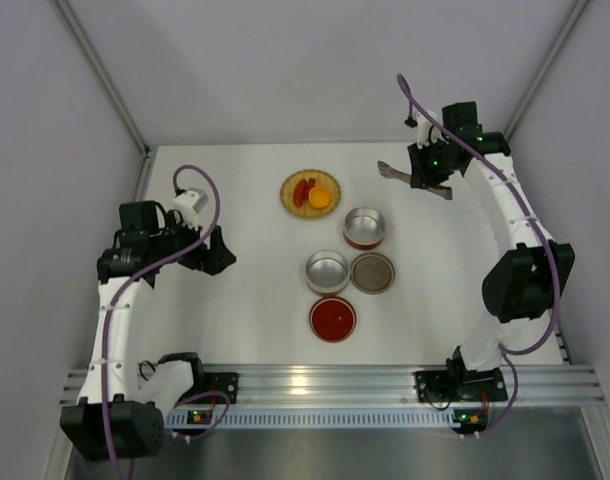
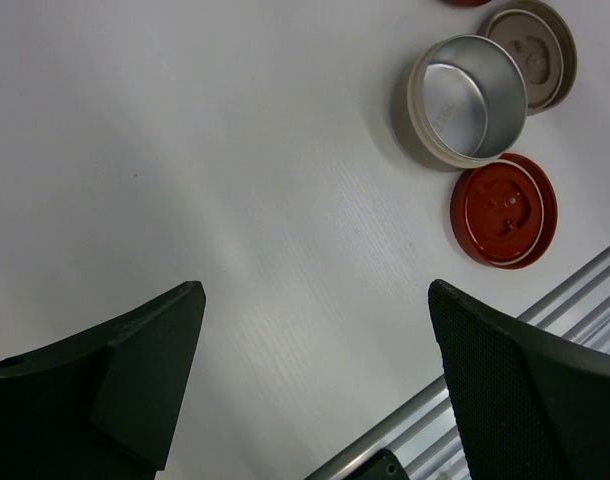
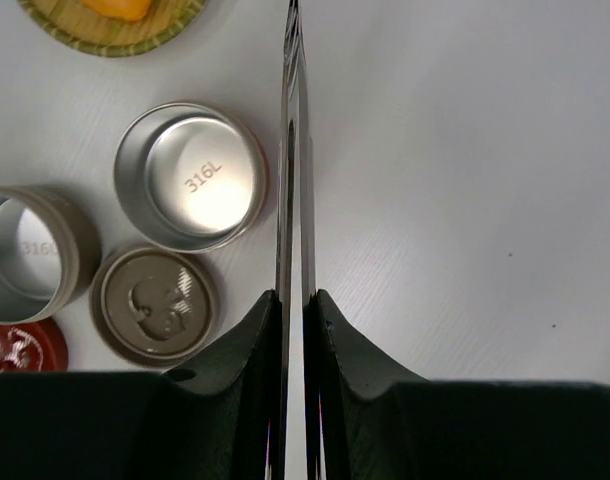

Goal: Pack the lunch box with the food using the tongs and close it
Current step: Pick up the fake food from the plate.

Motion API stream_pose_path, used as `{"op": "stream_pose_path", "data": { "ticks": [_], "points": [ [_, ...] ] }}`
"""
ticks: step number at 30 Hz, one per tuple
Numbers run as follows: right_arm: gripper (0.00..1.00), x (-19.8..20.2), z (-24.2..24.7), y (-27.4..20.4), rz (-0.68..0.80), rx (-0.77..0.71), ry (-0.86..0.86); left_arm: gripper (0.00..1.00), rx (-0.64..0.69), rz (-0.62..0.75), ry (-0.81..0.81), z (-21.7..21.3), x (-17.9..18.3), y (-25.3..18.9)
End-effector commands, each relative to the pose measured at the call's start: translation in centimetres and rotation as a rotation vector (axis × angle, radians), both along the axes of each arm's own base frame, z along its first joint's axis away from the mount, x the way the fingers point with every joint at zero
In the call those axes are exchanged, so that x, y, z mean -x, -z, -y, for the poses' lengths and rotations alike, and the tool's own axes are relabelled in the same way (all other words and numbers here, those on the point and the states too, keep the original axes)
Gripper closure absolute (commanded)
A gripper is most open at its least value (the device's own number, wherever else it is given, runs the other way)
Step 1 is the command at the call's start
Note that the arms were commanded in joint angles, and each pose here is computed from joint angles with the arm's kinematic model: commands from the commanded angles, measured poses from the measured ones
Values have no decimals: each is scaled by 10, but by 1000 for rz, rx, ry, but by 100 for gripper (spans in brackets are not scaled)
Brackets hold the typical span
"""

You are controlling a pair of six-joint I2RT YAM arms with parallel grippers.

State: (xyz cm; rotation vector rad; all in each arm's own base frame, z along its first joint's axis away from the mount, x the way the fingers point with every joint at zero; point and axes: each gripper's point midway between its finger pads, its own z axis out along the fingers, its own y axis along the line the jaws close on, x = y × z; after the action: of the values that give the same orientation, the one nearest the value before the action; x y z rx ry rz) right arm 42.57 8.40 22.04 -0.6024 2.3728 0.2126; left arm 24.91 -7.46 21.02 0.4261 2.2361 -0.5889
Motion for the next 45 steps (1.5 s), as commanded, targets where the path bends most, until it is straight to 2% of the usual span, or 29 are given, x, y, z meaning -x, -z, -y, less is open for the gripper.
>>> {"op": "stream_pose_path", "data": {
  "ticks": [1, 3, 7, 11, 16, 26, 32, 45],
  "points": [
    [87, 32, -24, -37, 6, -117, -138, 2, 6, 220, 148, 15, -1, -41],
    [89, 45, -37, -50, 16, -170, -196, 2, -19, 339, 175, 16, 0, -58],
    [89, 59, -62, -65, 45, -200, -270, 2, -55, 411, 223, 17, 4, -68],
    [84, 62, -94, -73, 86, -165, -316, 2, -38, 362, 241, 20, 11, -61],
    [71, 50, -117, -73, 101, -153, -315, 2, -7, 307, 181, 18, 9, -54],
    [66, 31, -157, -61, 94, -179, -326, 2, 32, 250, 95, 14, -3, -50],
    [57, 8, -168, -36, 71, -169, -274, 2, 70, 161, 45, 13, -12, -44],
    [57, -20, -157, -7, 69, -123, -316, 1, 93, 130, 113, 21, -9, -34]
  ]
}}
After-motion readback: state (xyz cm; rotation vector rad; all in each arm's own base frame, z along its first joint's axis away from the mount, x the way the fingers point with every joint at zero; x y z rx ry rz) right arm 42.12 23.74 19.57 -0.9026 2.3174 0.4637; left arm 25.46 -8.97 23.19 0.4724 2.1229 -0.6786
